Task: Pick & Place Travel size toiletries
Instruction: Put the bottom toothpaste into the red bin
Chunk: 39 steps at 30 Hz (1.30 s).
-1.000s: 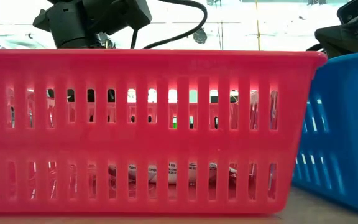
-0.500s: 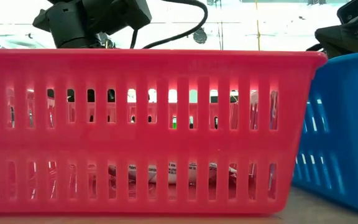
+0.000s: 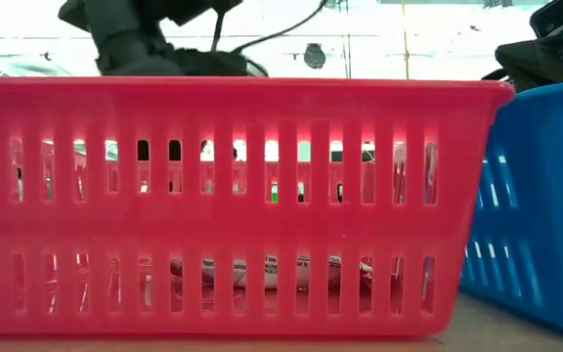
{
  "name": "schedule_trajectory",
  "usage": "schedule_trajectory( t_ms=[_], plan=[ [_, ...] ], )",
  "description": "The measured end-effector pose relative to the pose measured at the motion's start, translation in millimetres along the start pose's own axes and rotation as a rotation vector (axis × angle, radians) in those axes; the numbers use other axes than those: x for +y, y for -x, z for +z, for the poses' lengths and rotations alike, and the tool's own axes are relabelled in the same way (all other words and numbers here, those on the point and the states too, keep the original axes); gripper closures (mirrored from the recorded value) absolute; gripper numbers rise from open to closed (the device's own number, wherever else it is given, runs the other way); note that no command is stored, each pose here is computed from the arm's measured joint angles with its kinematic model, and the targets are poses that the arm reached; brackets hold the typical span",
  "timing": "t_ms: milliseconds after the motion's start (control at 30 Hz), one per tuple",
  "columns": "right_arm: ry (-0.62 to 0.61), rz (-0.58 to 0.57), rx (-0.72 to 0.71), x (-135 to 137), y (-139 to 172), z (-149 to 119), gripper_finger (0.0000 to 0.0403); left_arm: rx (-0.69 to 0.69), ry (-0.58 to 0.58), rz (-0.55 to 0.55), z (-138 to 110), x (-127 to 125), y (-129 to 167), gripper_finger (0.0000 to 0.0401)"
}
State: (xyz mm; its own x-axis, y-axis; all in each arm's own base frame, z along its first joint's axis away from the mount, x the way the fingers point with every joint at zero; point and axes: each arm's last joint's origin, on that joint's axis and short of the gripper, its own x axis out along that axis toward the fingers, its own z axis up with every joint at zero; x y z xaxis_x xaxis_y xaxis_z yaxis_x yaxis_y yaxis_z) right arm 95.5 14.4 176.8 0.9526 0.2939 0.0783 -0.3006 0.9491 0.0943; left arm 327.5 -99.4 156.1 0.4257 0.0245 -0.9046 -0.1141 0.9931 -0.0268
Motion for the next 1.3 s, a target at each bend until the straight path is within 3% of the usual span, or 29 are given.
schedule_trajectory(
  t_ms=[233,467,633,767,1133,1300],
  plan=[
    [0.000,0.000,0.000,0.0,0.0,0.0,0.0403,-0.079,0.014,-0.044,8.2,-3.9,26.7,0.0394],
    [0.000,0.000,0.000,0.0,0.0,0.0,0.0403,-0.198,0.054,-0.125,14.3,-15.9,48.3,0.0379],
    [0.000,0.000,0.000,0.0,0.0,0.0,0.0403,-0.260,0.089,-0.341,22.7,-30.7,54.3,0.0395],
    [0.000,0.000,0.001,0.0,0.0,0.0,0.0403,-0.318,0.064,-0.409,25.1,-42.0,59.5,0.0389],
    [0.000,0.000,0.000,0.0,0.0,0.0,0.0403,-0.259,0.032,-0.340,42.8,-73.4,86.1,0.0396],
    [0.000,0.000,0.000,0.0,0.0,0.0,0.0403,-0.200,0.008,-0.322,50.2,-88.1,82.6,0.0397]
  ],
)
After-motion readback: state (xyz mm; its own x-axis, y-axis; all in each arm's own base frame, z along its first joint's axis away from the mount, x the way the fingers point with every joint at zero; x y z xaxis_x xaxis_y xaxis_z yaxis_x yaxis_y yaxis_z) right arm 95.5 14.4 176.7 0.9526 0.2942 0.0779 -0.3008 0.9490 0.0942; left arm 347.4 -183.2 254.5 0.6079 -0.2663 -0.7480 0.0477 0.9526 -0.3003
